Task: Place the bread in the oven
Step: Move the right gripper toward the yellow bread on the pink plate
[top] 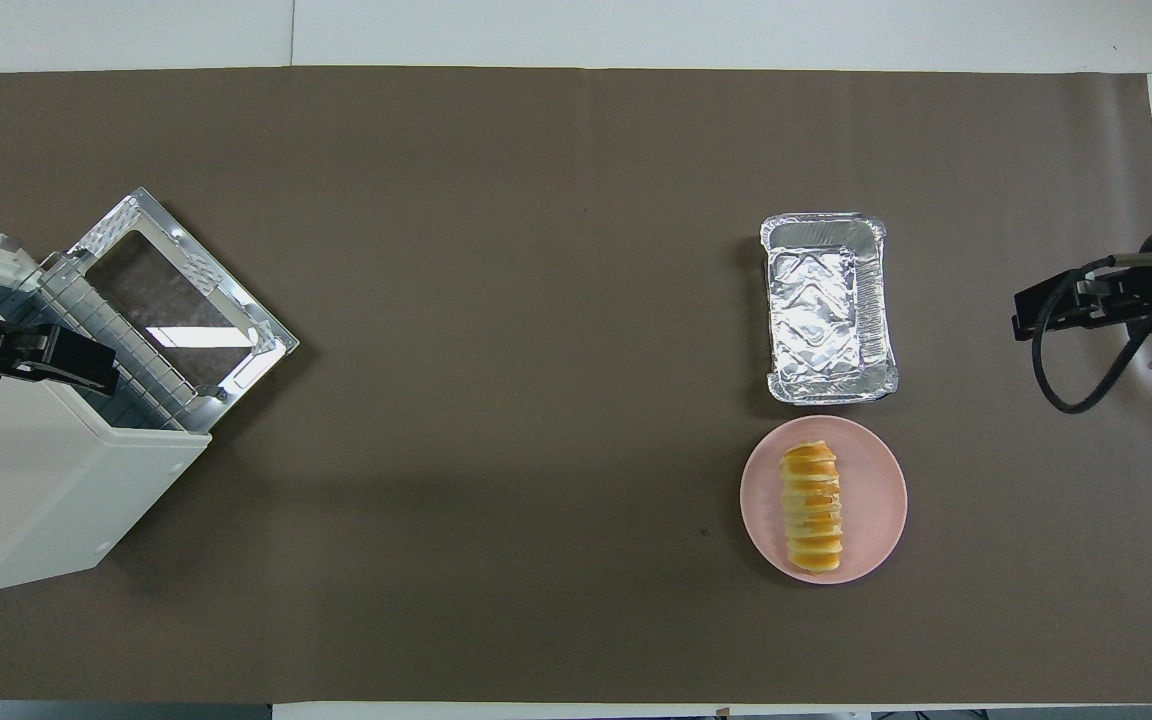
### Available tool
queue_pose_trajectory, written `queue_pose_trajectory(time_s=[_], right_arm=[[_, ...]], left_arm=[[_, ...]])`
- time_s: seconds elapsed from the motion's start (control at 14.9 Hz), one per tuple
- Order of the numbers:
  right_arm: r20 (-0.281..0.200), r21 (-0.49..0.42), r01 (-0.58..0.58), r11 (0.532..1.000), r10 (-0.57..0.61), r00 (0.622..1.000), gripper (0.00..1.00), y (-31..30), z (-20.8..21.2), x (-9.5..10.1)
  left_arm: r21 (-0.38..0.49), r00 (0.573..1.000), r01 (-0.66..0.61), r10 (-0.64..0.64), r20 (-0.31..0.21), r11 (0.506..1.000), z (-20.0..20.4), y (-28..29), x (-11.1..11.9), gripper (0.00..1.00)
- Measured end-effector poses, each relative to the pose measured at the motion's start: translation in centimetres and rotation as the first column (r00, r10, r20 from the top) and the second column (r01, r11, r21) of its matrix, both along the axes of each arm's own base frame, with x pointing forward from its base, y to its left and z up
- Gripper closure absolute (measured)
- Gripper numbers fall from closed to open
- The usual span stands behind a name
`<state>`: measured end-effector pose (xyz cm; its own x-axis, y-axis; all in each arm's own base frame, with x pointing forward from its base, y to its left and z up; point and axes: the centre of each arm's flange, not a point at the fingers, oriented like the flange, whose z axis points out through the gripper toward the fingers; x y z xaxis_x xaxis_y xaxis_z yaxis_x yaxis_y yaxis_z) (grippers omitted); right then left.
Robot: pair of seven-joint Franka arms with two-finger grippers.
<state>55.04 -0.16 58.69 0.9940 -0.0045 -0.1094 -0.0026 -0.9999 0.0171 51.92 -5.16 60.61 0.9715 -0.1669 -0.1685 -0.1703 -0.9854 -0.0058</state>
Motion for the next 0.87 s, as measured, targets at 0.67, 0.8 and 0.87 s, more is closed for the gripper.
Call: queue_pose_trajectory(time_s=[0.67, 0.8, 0.87], right_arm=[[-0.061, 0.012, -0.019, 1.0, 0.02, 0.998, 0.0, 1.5, -2.7, -1.8], [-0.064, 0.037, -0.014, 0.999, 0.017, 0.998, 0.0, 2.9, -5.1, -3.4], [-0.066, 0.038, -0.011, 0.999, 0.014, 0.998, 0.0, 4.0, -6.7, -4.4]], left_arm=[[0.0, 1.0, 0.0, 0.0, 0.0, 1.0, 0.0, 0.0, 0.0, 0.0], [0.0, 1.0, 0.0, 0.0, 0.0, 1.0, 0.0, 0.0, 0.0, 0.0], [0.0, 1.0, 0.0, 0.0, 0.0, 1.0, 0.0, 0.0, 0.0, 0.0]])
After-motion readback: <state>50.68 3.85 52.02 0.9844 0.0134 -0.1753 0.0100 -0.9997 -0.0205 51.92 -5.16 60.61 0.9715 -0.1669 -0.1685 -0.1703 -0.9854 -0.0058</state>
